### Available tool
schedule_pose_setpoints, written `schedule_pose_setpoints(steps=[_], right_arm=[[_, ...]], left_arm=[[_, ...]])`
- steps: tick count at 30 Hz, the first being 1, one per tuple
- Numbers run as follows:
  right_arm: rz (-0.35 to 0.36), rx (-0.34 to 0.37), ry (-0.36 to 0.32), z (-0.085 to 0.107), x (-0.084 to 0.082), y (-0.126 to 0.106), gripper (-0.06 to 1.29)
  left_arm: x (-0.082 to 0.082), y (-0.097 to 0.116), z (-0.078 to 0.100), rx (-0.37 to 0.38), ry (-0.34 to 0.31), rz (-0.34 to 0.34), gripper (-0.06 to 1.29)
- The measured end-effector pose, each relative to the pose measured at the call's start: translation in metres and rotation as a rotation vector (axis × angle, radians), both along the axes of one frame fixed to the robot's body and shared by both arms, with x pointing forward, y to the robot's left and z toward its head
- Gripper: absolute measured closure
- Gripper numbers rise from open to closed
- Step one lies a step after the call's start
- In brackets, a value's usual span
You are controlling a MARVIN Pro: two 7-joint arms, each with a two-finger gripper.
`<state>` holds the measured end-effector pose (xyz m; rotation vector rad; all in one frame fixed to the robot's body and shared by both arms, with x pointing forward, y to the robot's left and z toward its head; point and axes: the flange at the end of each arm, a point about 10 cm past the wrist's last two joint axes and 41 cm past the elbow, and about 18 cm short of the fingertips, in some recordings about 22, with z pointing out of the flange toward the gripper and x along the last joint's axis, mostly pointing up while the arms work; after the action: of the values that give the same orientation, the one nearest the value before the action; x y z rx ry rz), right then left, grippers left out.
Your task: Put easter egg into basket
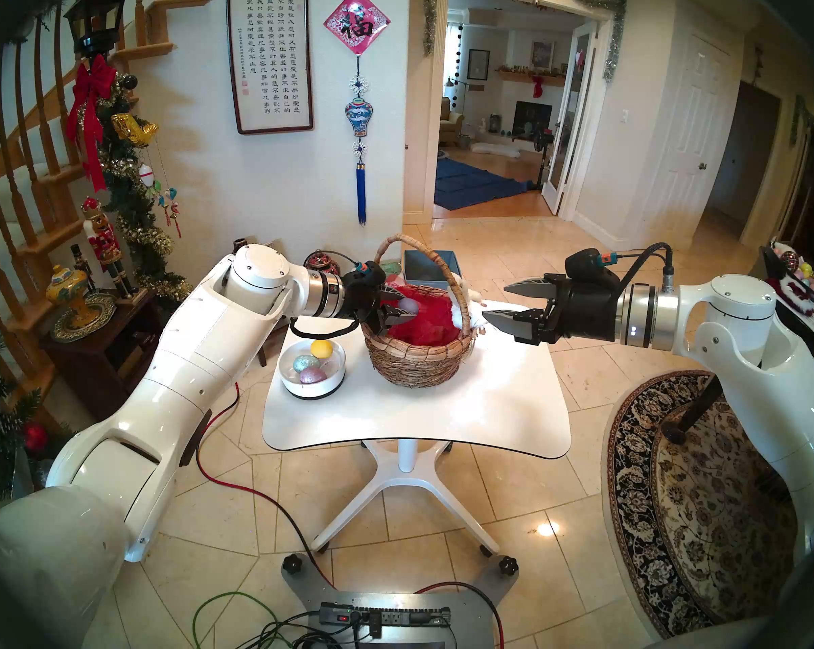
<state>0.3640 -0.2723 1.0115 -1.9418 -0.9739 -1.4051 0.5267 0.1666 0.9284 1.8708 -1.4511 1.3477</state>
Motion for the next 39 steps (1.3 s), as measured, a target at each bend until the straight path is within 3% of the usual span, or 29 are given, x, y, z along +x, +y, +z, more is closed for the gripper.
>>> schedule_pose_setpoints(steps=[4,6,9,39], right_arm=[[0.0,0.0,0.0,0.0,0.0,0.0,0.02],[0.0,0.0,0.0,0.0,0.0,0.0,0.02],[0.0,0.0,0.0,0.0,0.0,0.0,0.02],[0.0,0.0,0.0,0.0,0.0,0.0,0.01]], left_arm=[[-0.001,0.001,0.0,0.0,0.004,-0.001,0.6],[-0.001,0.002,0.0,0.001,0.007,-0.002,0.29],[-0.001,0.002,0.0,0.002,0.009,-0.001,0.02],[-0.005,0.019,0.023,-0.059,0.01,0.037,0.02]])
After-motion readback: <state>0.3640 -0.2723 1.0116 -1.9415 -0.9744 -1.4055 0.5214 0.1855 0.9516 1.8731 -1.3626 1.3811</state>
